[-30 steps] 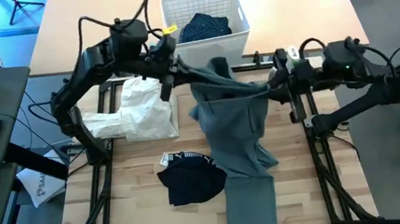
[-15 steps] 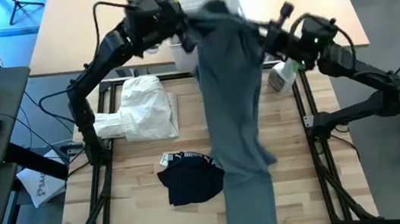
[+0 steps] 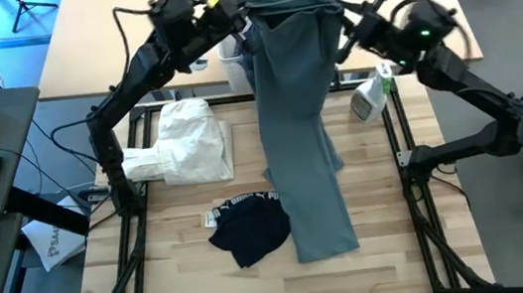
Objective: Fold Laundry from Bin
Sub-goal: Fold the green pants
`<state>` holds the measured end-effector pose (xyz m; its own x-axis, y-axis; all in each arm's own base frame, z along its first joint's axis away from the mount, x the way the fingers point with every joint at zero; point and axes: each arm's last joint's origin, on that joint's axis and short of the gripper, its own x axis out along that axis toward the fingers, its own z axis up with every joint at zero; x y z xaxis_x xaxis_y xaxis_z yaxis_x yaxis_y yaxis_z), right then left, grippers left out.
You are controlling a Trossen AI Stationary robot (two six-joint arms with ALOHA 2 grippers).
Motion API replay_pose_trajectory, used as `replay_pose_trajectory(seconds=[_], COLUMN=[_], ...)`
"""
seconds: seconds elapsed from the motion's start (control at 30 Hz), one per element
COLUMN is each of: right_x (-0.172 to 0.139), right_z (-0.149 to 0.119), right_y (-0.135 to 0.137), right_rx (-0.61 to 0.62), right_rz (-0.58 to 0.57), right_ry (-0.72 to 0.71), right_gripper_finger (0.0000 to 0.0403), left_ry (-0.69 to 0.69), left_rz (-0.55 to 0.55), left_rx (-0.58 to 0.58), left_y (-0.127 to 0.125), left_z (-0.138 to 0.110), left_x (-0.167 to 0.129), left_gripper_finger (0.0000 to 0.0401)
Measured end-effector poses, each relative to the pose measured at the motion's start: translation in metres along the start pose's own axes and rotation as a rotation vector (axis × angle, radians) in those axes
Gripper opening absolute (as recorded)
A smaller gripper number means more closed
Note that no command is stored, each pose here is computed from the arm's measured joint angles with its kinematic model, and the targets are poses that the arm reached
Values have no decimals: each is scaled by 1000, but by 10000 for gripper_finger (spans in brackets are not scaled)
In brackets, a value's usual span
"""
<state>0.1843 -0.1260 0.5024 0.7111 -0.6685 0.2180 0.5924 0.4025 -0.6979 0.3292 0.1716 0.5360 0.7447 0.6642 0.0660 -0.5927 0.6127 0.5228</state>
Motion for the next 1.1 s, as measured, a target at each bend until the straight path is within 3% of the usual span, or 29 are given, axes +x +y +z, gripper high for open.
replay_pose_trajectory(seconds=[0.13, 0.23, 0.33, 0.43, 0.53, 0.63, 0.7, 0.8, 1.0, 1.1], right_x=[-18, -37, -60, -76, -80, -76, -73, -73, -63, -49], right_z=[36, 67, 92, 113, 134, 156, 166, 168, 138, 125], right_y=[-18, -31, -44, -48, -41, -27, -23, -31, -55, -56], right_rx=[146, 344, 575, 751, 864, 920, 903, 813, 552, 343], right_rz=[19, 125, 332, 617, 863, 988, 981, 849, 285, 128], right_ry=[-159, -289, -434, -601, -755, -891, -944, -895, -371, -256], right_gripper_finger=[16, 16, 16, 16, 16, 16, 16, 16, 16, 16], left_ry=[-177, -326, -461, -608, -781, -914, -949, -909, -680, -621], left_rz=[-51, -158, -318, -520, -714, -773, -731, -604, -336, -255], left_rx=[-80, -186, -312, -441, -543, -535, -486, -436, -312, -277], left_y=[-4, -10, -22, -33, -43, -52, -55, -53, -23, -5], left_z=[32, 57, 79, 98, 116, 128, 131, 130, 102, 83], left_x=[-26, -49, -72, -92, -110, -121, -125, -124, -93, -69], left_gripper_finger=[0, 0, 0, 0, 0, 0, 0, 0, 0, 0])
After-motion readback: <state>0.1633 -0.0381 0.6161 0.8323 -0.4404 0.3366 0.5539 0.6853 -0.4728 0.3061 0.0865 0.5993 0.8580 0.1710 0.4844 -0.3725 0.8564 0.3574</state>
